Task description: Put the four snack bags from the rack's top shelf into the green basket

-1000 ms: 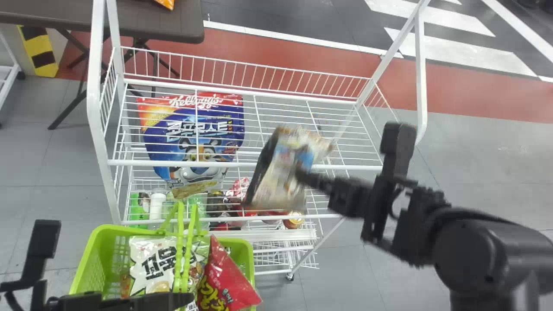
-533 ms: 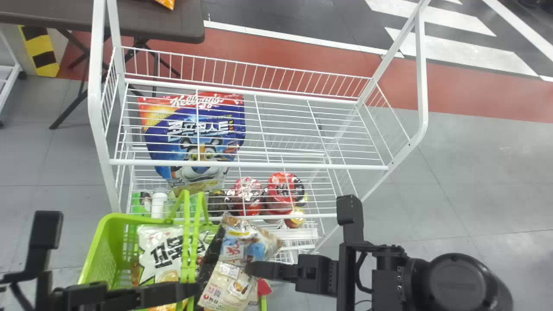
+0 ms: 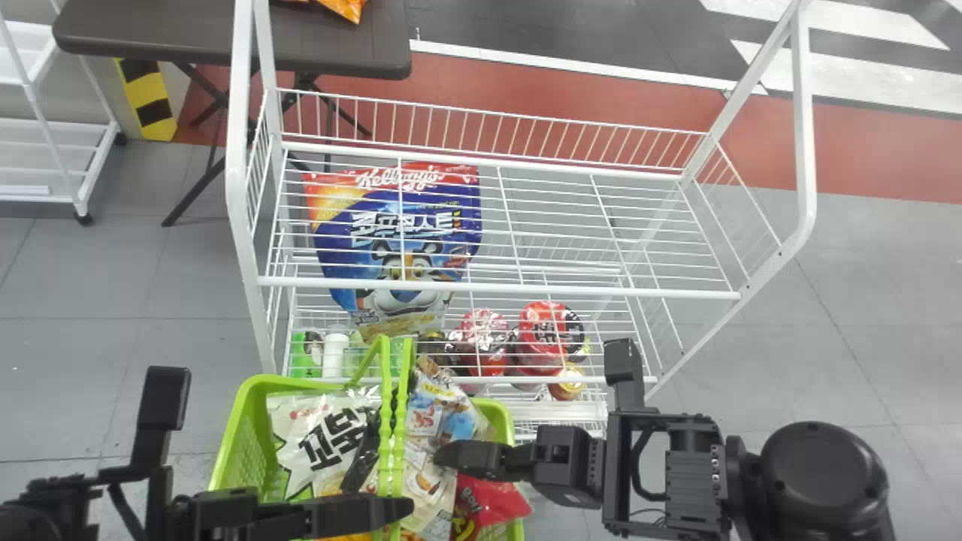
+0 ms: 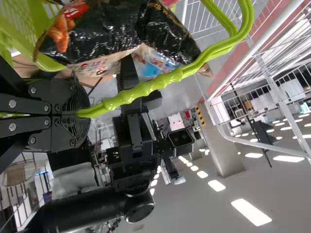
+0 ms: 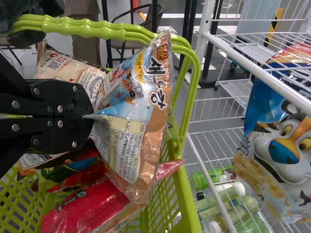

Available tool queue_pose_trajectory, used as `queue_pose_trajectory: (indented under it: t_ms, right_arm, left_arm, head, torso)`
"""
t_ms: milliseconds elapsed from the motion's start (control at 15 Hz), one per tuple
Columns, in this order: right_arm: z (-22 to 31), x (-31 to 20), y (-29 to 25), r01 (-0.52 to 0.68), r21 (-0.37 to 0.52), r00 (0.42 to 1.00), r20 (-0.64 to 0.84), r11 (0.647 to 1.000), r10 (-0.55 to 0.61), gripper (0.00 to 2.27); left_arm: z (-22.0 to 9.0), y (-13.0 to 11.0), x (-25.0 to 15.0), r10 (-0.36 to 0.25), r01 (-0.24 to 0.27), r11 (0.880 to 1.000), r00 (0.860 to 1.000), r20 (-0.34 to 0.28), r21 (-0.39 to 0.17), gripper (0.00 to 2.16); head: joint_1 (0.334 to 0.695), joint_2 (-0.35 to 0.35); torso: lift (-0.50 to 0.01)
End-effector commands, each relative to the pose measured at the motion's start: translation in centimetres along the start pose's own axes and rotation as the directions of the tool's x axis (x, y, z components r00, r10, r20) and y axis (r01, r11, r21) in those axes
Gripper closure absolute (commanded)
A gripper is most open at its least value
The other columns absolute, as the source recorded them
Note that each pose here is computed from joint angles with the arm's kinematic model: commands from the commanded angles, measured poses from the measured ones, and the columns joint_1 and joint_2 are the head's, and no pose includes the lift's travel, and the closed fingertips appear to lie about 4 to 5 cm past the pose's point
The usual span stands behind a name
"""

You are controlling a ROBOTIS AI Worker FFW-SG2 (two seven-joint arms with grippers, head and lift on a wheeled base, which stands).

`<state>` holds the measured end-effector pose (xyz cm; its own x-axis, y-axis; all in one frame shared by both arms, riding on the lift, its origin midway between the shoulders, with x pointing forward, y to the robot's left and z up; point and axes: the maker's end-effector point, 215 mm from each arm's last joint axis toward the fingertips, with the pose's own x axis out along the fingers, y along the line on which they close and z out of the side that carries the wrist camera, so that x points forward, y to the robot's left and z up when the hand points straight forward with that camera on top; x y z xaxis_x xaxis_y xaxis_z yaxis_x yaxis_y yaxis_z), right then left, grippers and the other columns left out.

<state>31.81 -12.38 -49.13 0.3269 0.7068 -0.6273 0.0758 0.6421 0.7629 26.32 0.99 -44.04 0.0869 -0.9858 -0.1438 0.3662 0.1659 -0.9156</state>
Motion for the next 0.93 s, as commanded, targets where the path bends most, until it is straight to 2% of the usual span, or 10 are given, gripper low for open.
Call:
queue_pose_trajectory:
  t_ms: [0,67,133,200,267,600,800,867]
  right_arm:
    - [0.0,-0.4,-2.2,0.124,-0.047,0.992,0.005,0.991,-0.124,2.08]
    - [0.8,-0.7,-2.1,0.127,-0.052,0.992,0.02,0.991,-0.126,2.04]
    - [1.3,-1.0,-1.2,0.124,-0.079,0.992,0.035,0.989,-0.122,1.61]
    - [1.2,-1.3,-0.1,0.127,-0.12,0.991,0.045,0.985,-0.122,0.6]
    - [1.2,-1.6,0.7,0.132,-0.148,0.99,0.059,0.98,-0.124,0.0]
    - [2.2,-3.2,2.5,0.165,-0.223,0.983,0.119,0.961,-0.142,0.05]
    - [0.4,-4.6,1.4,0.286,-0.288,0.956,0.152,0.914,-0.251,0.06]
    - [-1.2,-4.9,0.6,0.335,-0.321,0.942,0.146,0.886,-0.303,0.06]
  left_arm:
    - [0.1,0.0,-0.2,-0.003,0.003,1.0,1.0,0.005,0.002,2.12]
    - [0.2,0.0,-0.2,-0.002,0.002,1.0,1.0,0.007,0.003,2.12]
    - [0.2,0.0,-0.1,-0.001,0.001,1.0,1.0,0.007,0.005,2.12]
    - [0.2,-0.2,0.0,-0.004,0.004,1.0,1.0,0.005,0.006,2.12]
    - [0.3,-0.2,0.0,-0.004,0.004,1.0,1.0,0.006,0.008,2.12]
    - [0.3,0.1,-0.2,0.004,-0.004,1.0,1.0,0.008,0.006,2.12]
    - [0.5,0.2,-0.2,0.006,-0.006,1.0,1.0,0.014,0.017,2.12]
    - [0.6,0.1,-0.1,0.002,-0.003,1.0,1.0,0.016,0.021,2.12]
  head:
    - [0.695,-0.228]
    - [0.695,-0.235]
    - [0.695,-0.248]
    - [0.695,-0.261]
    - [0.695,-0.261]
    - [0.695,-0.245]
    - [0.695,-0.253]
    - [0.695,-0.259]
  torso:
    - [0.0]
    - [0.0]
    - [0.0]
    - [0.0]
    - [0.0]
    - [0.0]
    - [0.0]
    - [0.0]
